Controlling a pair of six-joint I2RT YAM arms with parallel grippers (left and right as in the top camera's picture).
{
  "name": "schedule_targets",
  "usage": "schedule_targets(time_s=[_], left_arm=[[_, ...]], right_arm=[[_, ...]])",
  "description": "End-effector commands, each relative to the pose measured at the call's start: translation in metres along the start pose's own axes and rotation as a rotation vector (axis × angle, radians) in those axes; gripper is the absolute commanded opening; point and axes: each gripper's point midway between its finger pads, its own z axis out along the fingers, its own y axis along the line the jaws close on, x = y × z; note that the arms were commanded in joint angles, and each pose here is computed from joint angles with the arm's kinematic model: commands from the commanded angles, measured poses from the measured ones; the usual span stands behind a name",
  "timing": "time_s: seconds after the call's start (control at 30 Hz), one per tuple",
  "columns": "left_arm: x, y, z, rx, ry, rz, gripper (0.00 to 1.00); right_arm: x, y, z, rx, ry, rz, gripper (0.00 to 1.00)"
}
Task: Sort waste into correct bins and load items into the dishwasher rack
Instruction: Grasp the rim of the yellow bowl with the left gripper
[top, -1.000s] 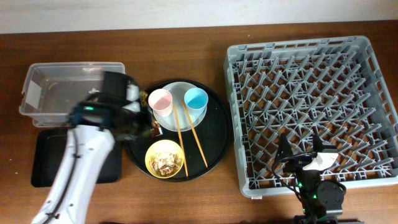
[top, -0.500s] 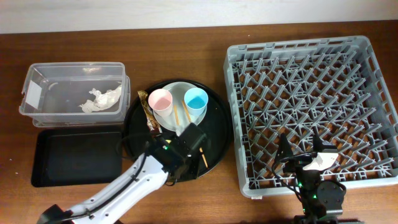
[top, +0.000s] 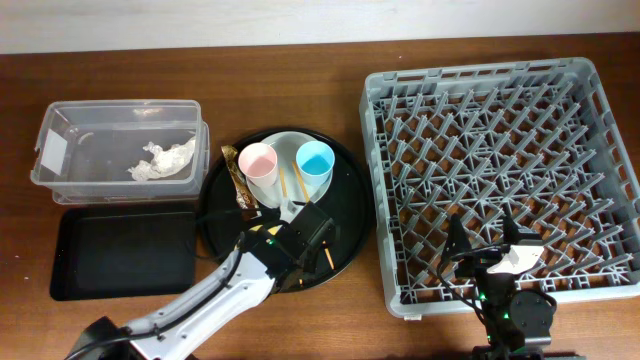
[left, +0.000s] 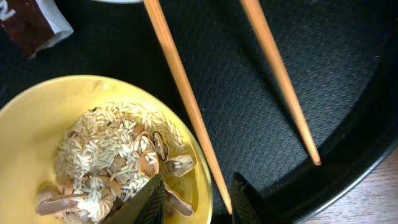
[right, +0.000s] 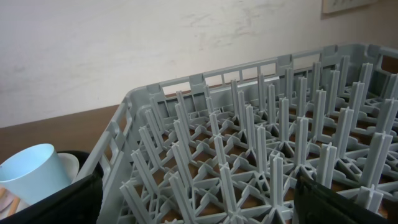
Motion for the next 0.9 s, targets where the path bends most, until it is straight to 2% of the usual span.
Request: schedule_targets(time_s=[0.0, 0.1, 0.3, 0.47, 0.67, 0.87], left_arm=[[0.006, 0.001, 0.011, -0.023, 0.026, 0.0, 0.34], [0.009, 0.001, 0.019, -0.036, 0.046, 0.006, 0.21], [0.008, 0.0, 0.02, -0.033, 0.041, 0.004, 0.19], [0.009, 0.001, 0.02, -0.037, 0.049, 0.006, 0.02], [0.007, 0.001, 0.016, -0.035, 0.045, 0.005, 0.01], [-0.026, 0.011, -0.033, -0.028, 0.012, 0.01, 0.01]], right_arm=[[0.002, -0.003, 0.0, 0.01, -0.002, 0.005, 0.98], [0.002, -0.003, 0.0, 0.01, -0.002, 0.005, 0.98], [0.002, -0.003, 0.0, 0.01, -0.001, 0.005, 0.98], [0.002, -0.003, 0.0, 0.01, -0.002, 0.005, 0.98], [0.002, -0.003, 0.0, 0.009, -0.002, 0.005, 0.98], [0.002, -0.003, 0.0, 0.01, -0.002, 0.005, 0.98]])
